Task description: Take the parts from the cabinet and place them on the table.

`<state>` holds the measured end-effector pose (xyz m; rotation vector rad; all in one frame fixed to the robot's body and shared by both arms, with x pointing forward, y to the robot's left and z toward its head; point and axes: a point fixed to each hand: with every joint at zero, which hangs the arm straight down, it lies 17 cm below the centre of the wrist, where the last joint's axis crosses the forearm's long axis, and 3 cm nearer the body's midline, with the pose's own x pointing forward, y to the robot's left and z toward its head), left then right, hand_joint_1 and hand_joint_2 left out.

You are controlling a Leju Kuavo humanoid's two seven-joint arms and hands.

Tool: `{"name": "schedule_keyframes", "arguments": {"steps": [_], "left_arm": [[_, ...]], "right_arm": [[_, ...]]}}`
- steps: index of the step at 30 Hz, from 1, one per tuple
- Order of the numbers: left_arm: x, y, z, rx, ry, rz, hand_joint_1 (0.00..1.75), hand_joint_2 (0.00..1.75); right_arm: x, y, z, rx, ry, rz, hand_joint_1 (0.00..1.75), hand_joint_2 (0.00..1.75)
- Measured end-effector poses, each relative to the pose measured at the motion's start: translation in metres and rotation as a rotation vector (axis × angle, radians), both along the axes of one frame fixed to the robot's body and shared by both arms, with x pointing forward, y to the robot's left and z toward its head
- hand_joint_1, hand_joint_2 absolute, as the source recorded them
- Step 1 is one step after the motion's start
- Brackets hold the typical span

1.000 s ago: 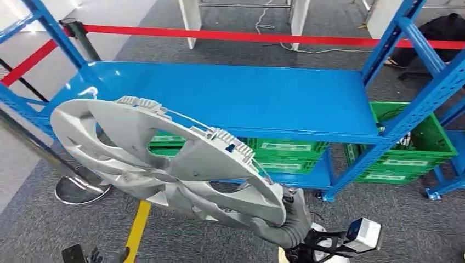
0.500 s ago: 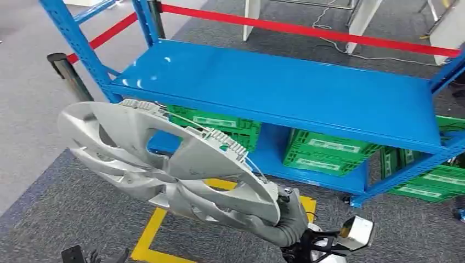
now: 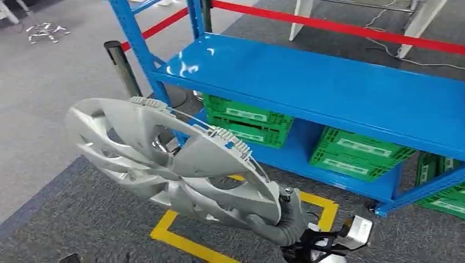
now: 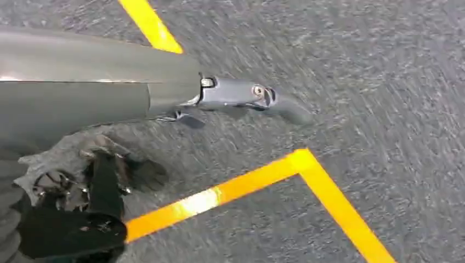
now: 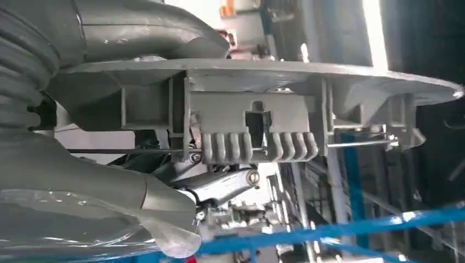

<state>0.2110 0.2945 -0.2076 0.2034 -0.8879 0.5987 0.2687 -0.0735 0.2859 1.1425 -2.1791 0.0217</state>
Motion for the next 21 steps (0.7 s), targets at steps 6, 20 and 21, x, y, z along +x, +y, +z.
{"name": "schedule_keyframes", "arguments": {"steps": [6, 20, 21], "left_arm": [[0.0025, -0.0054, -0.0001, -0.005, 0.004, -0.017, 0.0, 1.75], [0.0055, -0.0088, 0.0026, -0.007, -0.015, -0.029, 0.0, 1.75], [0.0057, -0.01, 0.0026, -0.008, -0.015, -0.031, 0.0, 1.75]], "right_arm": [[0.0008, 0.0008, 0.0016, -0.005, -0.007, -0.001, 1.75, 1.75], [0.0035, 0.0001, 0.0004, -0.016, -0.003, -0.019, 1.75, 1.75], [0.0037, 0.0, 0.0004, -0.016, -0.003, -0.02, 1.75, 1.75]]}}
